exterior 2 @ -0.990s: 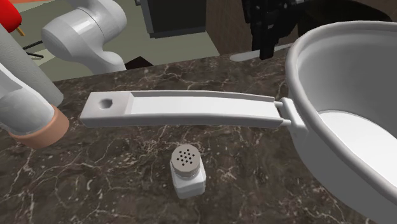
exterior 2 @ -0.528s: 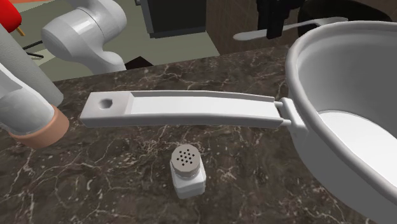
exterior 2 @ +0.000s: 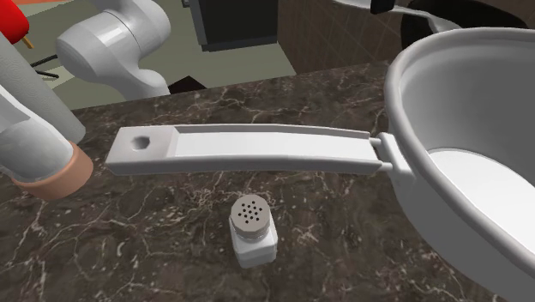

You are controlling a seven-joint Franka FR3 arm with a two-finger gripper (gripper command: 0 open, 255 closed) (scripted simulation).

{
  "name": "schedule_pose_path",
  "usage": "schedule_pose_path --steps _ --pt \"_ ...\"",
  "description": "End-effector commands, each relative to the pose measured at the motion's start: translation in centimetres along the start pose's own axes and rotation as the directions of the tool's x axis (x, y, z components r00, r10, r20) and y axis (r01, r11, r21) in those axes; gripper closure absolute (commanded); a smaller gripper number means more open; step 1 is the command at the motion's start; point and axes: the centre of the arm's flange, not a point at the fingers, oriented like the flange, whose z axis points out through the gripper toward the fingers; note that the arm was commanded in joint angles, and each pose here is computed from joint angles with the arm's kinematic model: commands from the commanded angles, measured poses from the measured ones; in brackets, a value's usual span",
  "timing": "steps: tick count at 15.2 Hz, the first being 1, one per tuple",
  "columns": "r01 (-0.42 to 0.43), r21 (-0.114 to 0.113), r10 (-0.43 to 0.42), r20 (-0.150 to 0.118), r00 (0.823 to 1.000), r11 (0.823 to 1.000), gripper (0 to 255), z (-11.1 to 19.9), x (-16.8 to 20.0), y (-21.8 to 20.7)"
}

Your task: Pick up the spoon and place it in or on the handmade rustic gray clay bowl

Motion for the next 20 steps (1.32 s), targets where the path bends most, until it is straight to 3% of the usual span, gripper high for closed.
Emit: schedule_pose_path --steps 1,17,20 --pt "-0.002 -0.001 0.002 0.000 1.000 1.000 255 -0.5 1.3 -0.4" --pt "-0.002 -0.001 0.002 0.000 1.000 1.000 255 -0.2 21.2 -8.5" --pt "-0.002 -0.001 0.002 0.000 1.000 1.000 255 1.3 21.0 -8.7"
